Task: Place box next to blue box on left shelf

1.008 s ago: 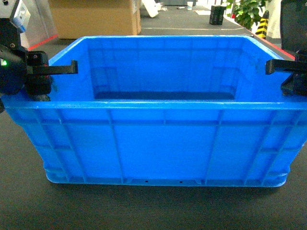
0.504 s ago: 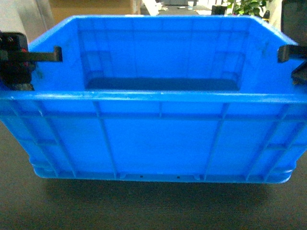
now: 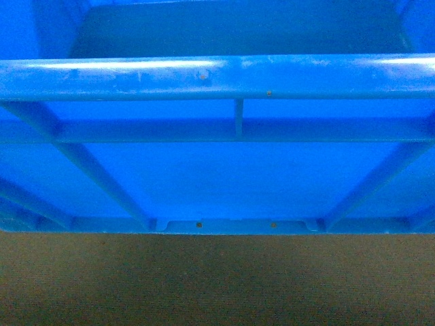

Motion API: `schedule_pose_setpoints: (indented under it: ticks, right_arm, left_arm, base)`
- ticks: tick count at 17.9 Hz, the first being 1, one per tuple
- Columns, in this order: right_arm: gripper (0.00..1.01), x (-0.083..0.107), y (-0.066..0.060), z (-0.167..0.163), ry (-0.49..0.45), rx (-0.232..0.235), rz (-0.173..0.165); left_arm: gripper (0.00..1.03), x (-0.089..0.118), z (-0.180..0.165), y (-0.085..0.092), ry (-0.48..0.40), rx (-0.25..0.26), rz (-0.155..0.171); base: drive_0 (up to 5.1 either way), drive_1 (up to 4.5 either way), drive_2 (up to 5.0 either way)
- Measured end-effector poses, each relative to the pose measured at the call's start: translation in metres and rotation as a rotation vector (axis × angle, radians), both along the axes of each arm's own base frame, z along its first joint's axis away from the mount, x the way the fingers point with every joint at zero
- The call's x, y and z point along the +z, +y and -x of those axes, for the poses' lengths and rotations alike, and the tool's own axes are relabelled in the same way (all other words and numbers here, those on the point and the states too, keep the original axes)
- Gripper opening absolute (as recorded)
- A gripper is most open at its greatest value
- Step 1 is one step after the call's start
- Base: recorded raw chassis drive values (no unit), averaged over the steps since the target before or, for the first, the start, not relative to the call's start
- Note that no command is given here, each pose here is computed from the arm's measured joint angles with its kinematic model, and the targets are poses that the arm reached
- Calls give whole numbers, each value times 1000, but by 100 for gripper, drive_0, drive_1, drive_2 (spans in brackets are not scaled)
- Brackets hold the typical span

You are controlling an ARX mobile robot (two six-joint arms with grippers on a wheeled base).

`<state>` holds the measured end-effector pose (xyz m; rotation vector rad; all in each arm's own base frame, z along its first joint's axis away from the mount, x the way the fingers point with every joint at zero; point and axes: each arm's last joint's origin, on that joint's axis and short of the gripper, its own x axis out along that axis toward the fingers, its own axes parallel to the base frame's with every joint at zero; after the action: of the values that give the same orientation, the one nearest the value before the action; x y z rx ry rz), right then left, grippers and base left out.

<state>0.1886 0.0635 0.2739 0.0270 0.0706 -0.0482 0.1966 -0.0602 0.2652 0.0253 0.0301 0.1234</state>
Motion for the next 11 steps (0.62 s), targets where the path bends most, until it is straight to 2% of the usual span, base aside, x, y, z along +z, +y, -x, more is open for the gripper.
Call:
schedule_pose_setpoints:
  ticks: [3,11]
  right_arm:
    - [8,0,1,7,-15,-23,21]
    - [8,-1,2,6,-11,-22,24]
  left_arm:
    - [13,0,0,0,-5,-13,2]
    - [13,0,0,0,-3,-12,-2]
  base:
    - [0,0,0]
    - [0,0,0]
